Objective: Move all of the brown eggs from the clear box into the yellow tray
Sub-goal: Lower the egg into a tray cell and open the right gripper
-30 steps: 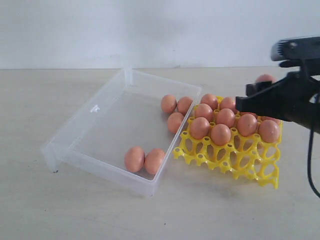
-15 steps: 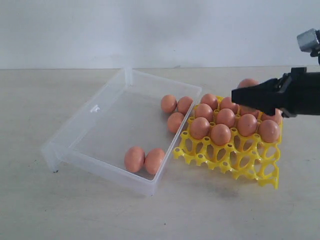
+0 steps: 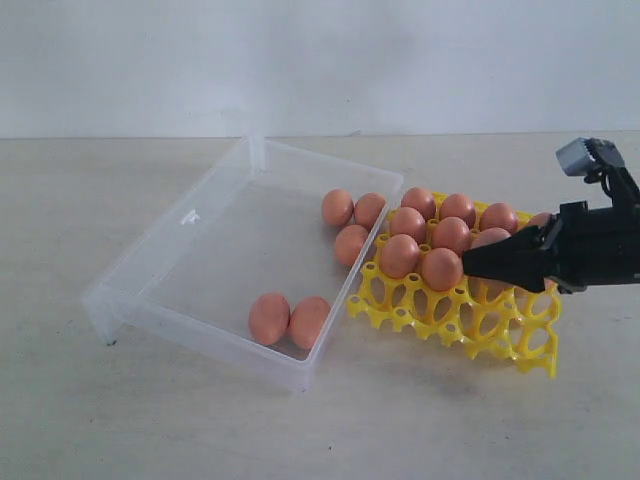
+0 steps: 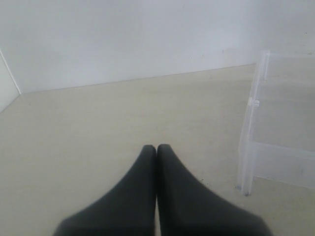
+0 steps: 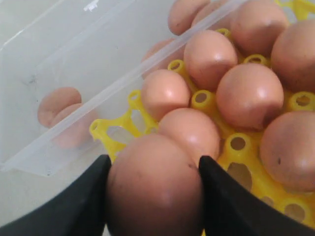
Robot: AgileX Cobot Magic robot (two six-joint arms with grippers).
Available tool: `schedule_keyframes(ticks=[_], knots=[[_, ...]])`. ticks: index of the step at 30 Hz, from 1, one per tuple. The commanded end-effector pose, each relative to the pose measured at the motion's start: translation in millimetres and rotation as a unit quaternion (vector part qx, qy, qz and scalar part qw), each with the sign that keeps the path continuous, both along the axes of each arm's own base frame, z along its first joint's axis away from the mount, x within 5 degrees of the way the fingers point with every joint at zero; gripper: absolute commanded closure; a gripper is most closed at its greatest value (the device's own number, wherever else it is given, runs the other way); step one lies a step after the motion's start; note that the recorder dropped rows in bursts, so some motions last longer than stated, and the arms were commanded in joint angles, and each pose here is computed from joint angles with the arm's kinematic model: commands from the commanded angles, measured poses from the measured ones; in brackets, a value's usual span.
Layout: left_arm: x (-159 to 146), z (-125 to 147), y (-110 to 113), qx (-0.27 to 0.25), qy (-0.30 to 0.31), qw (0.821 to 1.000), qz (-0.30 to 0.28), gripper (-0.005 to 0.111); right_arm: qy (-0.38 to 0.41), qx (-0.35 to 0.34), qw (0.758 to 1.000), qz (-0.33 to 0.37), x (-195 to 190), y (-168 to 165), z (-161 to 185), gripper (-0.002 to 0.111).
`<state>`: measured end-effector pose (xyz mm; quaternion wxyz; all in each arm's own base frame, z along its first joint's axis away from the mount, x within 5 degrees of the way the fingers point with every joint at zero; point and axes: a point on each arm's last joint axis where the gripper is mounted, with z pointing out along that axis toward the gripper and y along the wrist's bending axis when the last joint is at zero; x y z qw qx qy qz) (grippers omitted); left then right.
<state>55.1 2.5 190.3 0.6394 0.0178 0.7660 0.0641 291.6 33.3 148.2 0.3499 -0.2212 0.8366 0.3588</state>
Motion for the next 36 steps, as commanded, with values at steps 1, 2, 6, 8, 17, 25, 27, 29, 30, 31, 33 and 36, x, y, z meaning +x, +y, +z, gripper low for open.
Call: schedule_keyframes(ticks=[1,2,6,8,17,25,27,29,30,31,33,36], knots=[[0,0,0,-0.006,-0.003,1.000,0.001,0.111,0.006,0.006,1.000,-0.016,3,-3,-12,0.109],[0,0,0,-0.006,-0.003,1.000,0.001,0.111,0.000,0.004,1.000,-0.015,4,-3,-13,0.109],[0,0,0,-0.006,-0.003,1.000,0.001,0.111,-0.028,-0.013,0.999,-0.021,7,-6,-14,0.109],[0,0,0,-0.006,-0.003,1.000,0.001,0.111,-0.035,-0.023,0.999,-0.023,8,-7,-14,0.109],[0,0,0,-0.006,-0.003,1.000,0.001,0.111,-0.044,-0.038,0.998,-0.011,11,4,-25,0.108],[0,0,0,-0.006,-0.003,1.000,0.001,0.111,-0.056,-0.079,0.995,-0.030,15,7,-29,0.108],[0,0,0,-0.006,-0.003,1.000,0.001,0.111,-0.061,-0.082,0.994,-0.028,15,7,-29,0.108],[0,0,0,-0.006,-0.003,1.000,0.001,0.111,-0.066,-0.085,0.994,-0.023,15,7,-29,0.102],[0,0,0,-0.006,-0.003,1.000,0.001,0.111,-0.066,-0.085,0.994,-0.023,15,7,-29,0.097],[0,0,0,-0.006,-0.003,1.000,0.001,0.111,-0.066,-0.085,0.994,-0.023,15,7,-29,0.090],[0,0,0,-0.006,-0.003,1.000,0.001,0.111,-0.066,-0.083,0.994,-0.026,16,7,-28,0.078],[0,0,0,-0.006,-0.003,1.000,0.001,0.111,-0.067,-0.079,0.994,-0.031,16,7,-28,0.062]])
